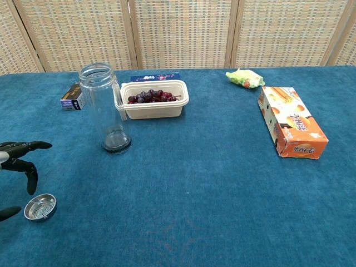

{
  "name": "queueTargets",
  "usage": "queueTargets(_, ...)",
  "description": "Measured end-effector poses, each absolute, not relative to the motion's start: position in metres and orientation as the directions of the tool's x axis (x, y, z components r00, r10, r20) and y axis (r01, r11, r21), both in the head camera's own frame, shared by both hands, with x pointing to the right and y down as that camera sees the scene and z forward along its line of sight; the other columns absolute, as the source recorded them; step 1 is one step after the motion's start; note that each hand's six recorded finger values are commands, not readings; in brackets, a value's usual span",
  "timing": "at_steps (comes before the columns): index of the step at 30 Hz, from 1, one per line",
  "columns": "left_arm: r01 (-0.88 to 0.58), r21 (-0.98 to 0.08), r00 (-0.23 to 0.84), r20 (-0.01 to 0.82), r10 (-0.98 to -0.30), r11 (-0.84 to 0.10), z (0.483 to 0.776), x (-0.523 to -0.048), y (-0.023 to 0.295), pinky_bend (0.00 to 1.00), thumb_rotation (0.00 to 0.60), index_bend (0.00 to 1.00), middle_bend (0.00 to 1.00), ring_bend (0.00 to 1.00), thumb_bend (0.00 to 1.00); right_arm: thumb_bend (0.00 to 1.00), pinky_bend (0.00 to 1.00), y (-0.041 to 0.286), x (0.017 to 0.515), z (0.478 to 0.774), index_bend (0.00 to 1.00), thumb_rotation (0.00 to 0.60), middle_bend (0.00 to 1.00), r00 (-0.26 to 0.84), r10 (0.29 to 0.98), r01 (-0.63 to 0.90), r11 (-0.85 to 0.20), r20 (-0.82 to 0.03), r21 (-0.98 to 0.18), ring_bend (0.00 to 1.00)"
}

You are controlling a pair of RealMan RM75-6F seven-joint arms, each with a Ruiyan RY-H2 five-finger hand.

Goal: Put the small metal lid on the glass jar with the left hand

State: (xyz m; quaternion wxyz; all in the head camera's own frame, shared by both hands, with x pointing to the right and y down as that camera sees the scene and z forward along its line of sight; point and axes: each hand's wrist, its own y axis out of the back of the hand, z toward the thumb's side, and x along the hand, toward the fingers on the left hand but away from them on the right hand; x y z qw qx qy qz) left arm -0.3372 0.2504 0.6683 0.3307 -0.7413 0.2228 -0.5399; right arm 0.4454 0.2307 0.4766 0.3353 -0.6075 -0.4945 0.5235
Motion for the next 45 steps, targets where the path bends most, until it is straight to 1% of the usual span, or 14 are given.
queueTargets(3, 0.03, -0.728, 0.312, 0.658, -0.685, -0.685, 0.67, -0.338, 0.25, 0.0, 0.6, 0.49, 0.0, 0.0, 0.41, 0.0, 0.0, 0.231, 0.445, 0.477, 0.0, 0.6, 0.0, -0.036, 0.952, 0.248, -0.287, -0.305, -0.925, 0.0)
queueTargets(16, 0.044, -0.714, 0.311, 0.674, -0.669, -0.699, 0.68, -0.332, 0.252, 0.0, 0.6, 0.49, 0.0, 0.0, 0.41, 0.0, 0.0, 0.23, 0.447, 0.477, 0.0, 0.6, 0.0, -0.045, 0.95, 0.251, -0.287, -0.308, -0.924, 0.0)
queueTargets(23, 0.044, -0.717, 0.311, 0.672, -0.672, -0.696, 0.682, -0.33, 0.252, 0.0, 0.6, 0.53, 0.0, 0.0, 0.41, 0.0, 0.0, 0.229, 0.448, 0.477, 0.0, 0.6, 0.0, -0.047, 0.95, 0.254, -0.289, -0.31, -0.923, 0.0)
queueTargets(35, 0.05, -0.71, 0.303, 0.68, -0.667, -0.702, 0.685, -0.329, 0.252, 0.0, 0.6, 0.53, 0.0, 0.0, 0.42, 0.0, 0.0, 0.229, 0.449, 0.477, 0.0, 0.6, 0.0, -0.049, 0.95, 0.256, -0.288, -0.31, -0.923, 0.0)
queueTargets(45, 0.038, -0.717, 0.286, 0.675, -0.68, -0.696, 0.687, -0.332, 0.247, 0.0, 0.6, 0.55, 0.0, 0.0, 0.42, 0.0, 0.0, 0.229, 0.45, 0.476, 0.0, 0.6, 0.0, -0.052, 0.95, 0.259, -0.284, -0.307, -0.923, 0.0)
